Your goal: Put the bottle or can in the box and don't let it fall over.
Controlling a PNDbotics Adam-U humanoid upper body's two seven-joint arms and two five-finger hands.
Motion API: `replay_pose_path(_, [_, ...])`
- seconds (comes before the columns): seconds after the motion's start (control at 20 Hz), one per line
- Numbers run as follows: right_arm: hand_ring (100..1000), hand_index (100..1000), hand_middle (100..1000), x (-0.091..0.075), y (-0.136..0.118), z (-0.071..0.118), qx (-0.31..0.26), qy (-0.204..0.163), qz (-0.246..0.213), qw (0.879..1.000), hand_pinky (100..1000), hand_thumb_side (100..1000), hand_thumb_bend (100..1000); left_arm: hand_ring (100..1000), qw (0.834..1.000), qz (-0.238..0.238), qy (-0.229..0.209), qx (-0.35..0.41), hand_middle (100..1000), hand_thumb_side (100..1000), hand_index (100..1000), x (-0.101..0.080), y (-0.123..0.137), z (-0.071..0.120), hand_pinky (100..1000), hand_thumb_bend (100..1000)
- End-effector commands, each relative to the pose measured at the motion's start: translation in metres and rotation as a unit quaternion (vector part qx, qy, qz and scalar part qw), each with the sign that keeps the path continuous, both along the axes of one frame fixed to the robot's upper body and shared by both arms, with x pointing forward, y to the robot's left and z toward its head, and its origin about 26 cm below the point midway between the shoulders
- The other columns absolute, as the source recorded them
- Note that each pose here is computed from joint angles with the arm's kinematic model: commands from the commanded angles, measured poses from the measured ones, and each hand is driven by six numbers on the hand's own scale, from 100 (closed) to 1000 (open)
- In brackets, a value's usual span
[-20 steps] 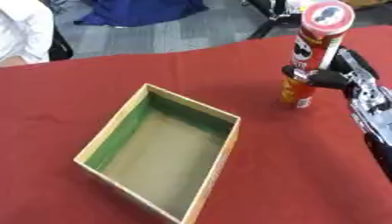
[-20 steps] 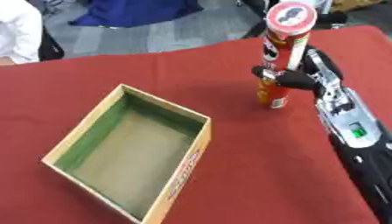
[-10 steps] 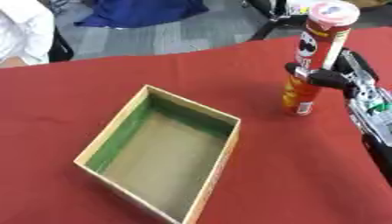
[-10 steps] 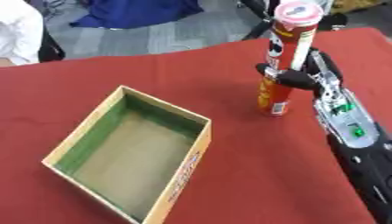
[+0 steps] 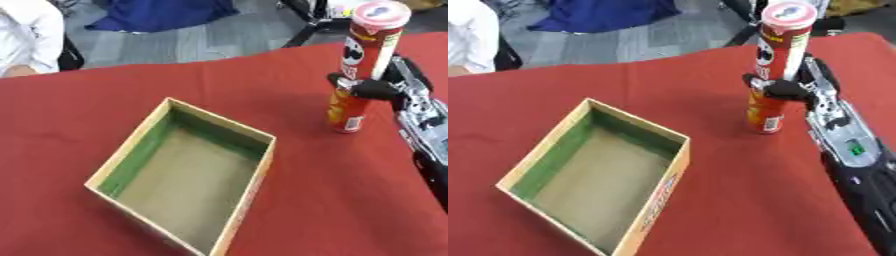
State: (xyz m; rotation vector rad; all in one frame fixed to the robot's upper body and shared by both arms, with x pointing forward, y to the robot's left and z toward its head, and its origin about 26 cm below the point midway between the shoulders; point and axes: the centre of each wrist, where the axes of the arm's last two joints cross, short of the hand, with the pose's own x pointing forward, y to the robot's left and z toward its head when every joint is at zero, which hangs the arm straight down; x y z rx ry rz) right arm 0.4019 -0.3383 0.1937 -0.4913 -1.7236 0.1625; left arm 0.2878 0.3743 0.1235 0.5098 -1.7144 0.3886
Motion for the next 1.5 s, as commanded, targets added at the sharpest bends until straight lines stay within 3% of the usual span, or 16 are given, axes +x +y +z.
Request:
replay_pose_path(0.05, [788,586,490,-0.004,-0.001,0.021,-0.013,-0.026,0.004,1.0,885,112,479,805,1.0,-0.003,-0.013,0.014,770,832,832,0.0,0.002,0.012,793,489])
replay_pose_path(0.45, [775,577,484,-0.016,0.013,0.044,-0.013,-0.05,0.035,0.998,881,138,487,806,1.0,-0.002,-0.012,0.017,770,834,832,0.0,0.003,0.012,794,485])
replay_pose_path(0.85, [762,571,479,-0.039,0.051,0.082,-0.003,-0.092,0.101,0.991,875,149,488,807,1.0,-0.003,-0.009,0.022,770,835,832,-0.001,0.005,0.012,793,483])
replay_pose_path(1.05, [762,571,479,-0.047,0.059,0.089,0.002,-0.094,0.108,0.99,875,149,488,807,1.0,-0.003,-0.008,0.023,770,835,832,-0.001,0.005,0.012,793,483])
replay_pose_path(1.25, [754,570,477,-0.06,0.101,0.102,0.018,-0.114,0.196,0.974,868,158,495,807,1.0,-0.003,-0.003,0.03,770,835,832,-0.001,0.007,0.012,793,482])
replay_pose_path(1.5, [749,570,478,-0.081,0.134,0.115,0.021,-0.112,0.259,0.959,866,156,500,807,0.999,-0.004,-0.001,0.034,770,834,831,-0.002,0.007,0.012,793,483])
